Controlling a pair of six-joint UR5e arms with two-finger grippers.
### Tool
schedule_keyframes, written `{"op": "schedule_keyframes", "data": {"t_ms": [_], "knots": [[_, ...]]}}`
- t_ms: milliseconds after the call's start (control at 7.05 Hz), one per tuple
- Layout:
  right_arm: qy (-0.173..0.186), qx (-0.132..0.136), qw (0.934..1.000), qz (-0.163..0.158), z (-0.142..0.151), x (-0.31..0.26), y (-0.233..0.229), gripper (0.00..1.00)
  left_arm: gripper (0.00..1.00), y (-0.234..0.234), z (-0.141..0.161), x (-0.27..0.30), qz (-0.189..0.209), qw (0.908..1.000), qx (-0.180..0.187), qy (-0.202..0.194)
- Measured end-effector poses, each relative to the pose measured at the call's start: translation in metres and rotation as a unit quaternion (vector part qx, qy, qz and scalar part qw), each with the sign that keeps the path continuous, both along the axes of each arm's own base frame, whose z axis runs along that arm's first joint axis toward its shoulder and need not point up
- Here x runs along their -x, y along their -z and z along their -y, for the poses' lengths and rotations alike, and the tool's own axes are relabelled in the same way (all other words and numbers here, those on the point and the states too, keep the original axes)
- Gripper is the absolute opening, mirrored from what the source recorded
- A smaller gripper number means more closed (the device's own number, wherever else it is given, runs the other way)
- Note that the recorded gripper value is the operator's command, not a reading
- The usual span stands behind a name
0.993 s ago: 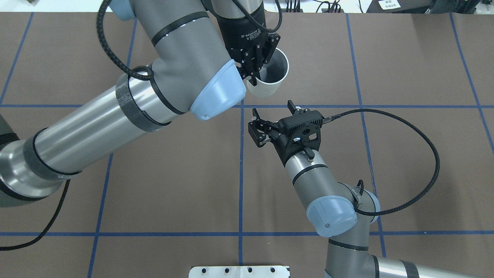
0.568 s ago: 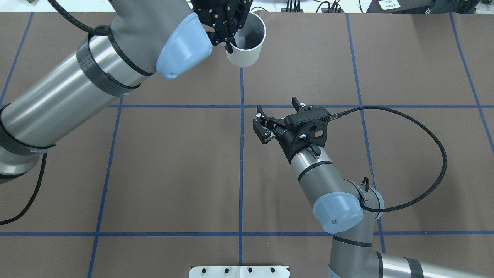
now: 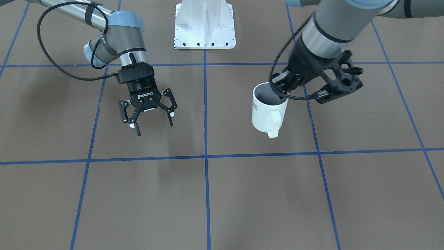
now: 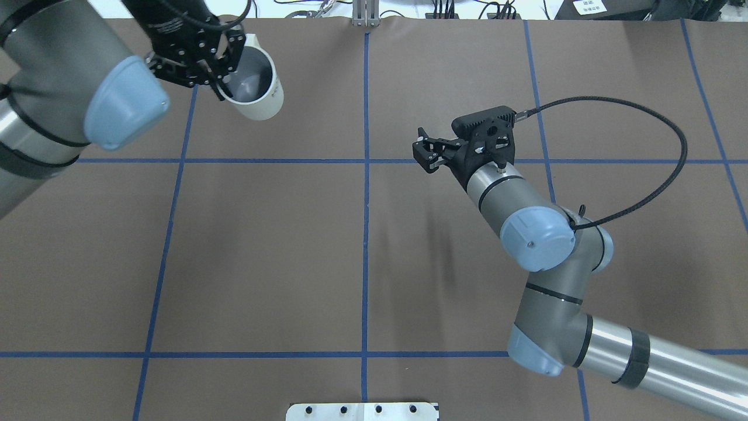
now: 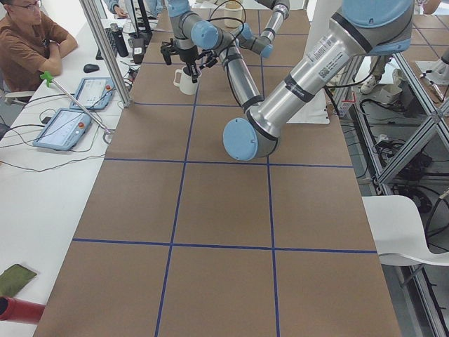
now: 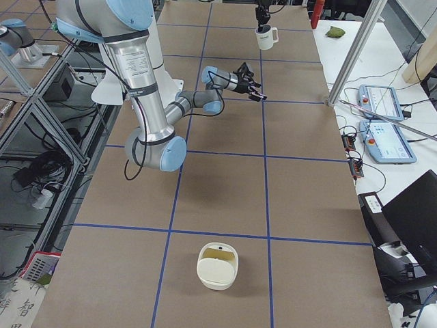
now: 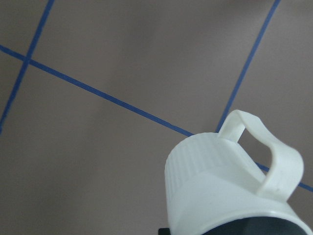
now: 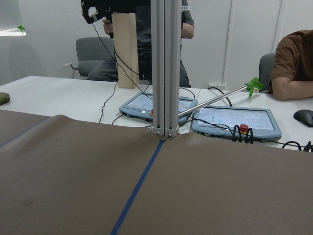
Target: Left arm hands cup to right arm to dump lemon
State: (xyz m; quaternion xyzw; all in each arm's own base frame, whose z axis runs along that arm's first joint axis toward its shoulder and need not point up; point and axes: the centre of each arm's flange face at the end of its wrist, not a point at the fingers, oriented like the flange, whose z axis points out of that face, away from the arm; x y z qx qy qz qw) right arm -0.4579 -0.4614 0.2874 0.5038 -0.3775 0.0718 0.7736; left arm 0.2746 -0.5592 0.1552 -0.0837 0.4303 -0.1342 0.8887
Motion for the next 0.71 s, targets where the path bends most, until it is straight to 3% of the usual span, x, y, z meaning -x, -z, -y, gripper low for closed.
{"op": "schedule_keyframes", "data": {"t_ms": [426, 709], "knots": [[0.066, 0.083, 0.9932, -0.047, 0.082, -0.078, -0.026, 0.99, 0.00, -0.140, -0.021, 0.059, 0.036, 0.9919, -0.072, -0.099], [0.104, 0.140, 0.9809, -0.086, 0.114, -0.127, -0.049, 0.99, 0.00, -0.217, -0.036, 0.081, 0.050, 0.9763, -0.111, -0.179]]}}
